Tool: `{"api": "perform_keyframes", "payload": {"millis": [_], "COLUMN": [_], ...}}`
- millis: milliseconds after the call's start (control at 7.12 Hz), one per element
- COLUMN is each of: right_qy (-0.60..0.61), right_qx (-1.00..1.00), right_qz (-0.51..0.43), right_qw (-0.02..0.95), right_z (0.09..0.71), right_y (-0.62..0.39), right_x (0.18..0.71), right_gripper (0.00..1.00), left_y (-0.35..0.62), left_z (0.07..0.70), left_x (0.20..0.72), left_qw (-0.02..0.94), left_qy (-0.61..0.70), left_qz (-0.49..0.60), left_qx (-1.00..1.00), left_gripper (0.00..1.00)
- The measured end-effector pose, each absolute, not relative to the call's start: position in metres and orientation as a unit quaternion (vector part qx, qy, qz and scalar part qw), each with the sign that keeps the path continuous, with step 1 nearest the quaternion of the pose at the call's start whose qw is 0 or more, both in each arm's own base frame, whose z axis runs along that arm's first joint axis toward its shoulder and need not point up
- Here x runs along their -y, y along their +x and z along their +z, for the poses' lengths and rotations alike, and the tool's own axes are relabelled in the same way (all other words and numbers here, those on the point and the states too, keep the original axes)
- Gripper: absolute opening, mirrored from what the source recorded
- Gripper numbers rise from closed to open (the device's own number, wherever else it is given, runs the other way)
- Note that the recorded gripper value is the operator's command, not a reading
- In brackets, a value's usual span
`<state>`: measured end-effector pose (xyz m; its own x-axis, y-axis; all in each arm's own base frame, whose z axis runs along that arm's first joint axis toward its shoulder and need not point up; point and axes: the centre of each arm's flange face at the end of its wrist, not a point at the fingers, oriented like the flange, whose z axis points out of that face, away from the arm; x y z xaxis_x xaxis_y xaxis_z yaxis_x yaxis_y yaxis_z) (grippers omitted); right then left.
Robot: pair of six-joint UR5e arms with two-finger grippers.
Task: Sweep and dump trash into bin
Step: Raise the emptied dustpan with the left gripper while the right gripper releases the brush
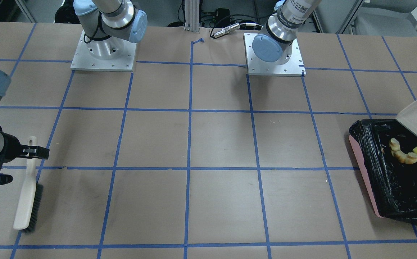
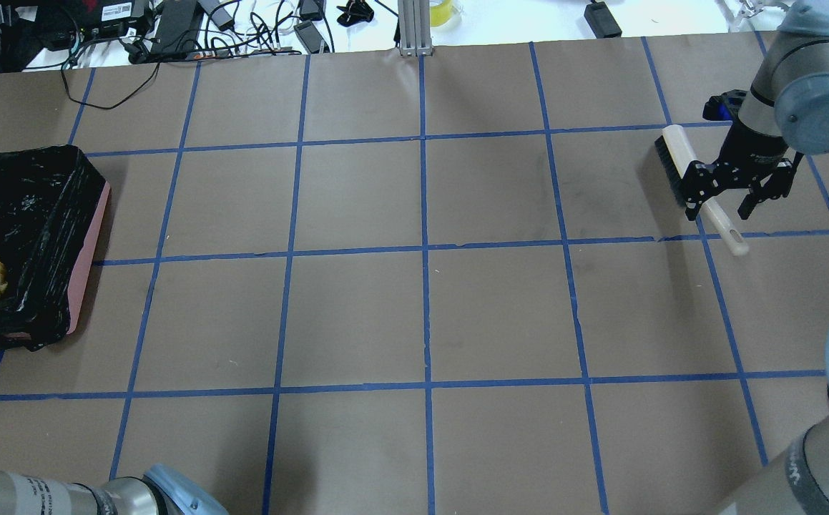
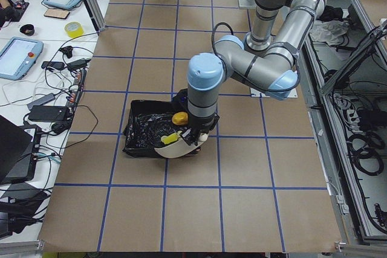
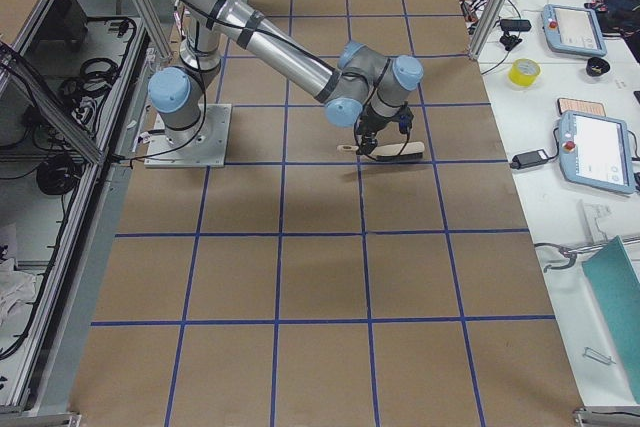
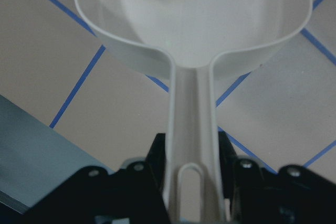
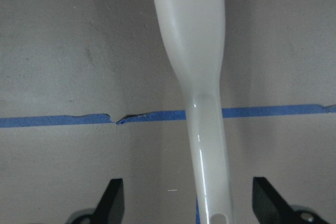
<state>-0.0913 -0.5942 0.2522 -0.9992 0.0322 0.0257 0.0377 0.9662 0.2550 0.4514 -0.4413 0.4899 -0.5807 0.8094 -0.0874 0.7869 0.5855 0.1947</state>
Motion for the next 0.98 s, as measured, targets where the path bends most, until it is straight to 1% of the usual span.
{"api": "perform_keyframes", "payload": {"millis": [140, 421, 702, 982], "right_qy": [-0.020, -0.024, -0.023, -0.014], "right_qx": [0.992, 0.995, 0.998, 0.999], "right_qz": [-0.122, -0.098, -0.053, -0.004], "right_qw": [0.015, 0.022, 0.032, 0.049], "right_z": [0.265, 0.300, 0.356, 0.430], "right_y": [-0.091, -0.086, -0.075, -0.042], "right_x": [0.592, 0.584, 0.569, 0.537], "right_gripper": [1.00, 1.00, 1.00, 1.00], "left_y": [0.435, 0.411, 0.363, 0.290], "left_z": [0.493, 0.505, 0.519, 0.525], "left_x": [0.456, 0.470, 0.497, 0.534], "left_qw": [0.094, 0.107, 0.111, 0.100], "left_qy": [0.468, 0.491, 0.525, 0.576], "left_qz": [0.088, 0.095, 0.077, 0.033], "left_qx": [-0.874, -0.860, -0.840, -0.810], "left_gripper": [0.00, 0.00, 0.00, 0.00]}}
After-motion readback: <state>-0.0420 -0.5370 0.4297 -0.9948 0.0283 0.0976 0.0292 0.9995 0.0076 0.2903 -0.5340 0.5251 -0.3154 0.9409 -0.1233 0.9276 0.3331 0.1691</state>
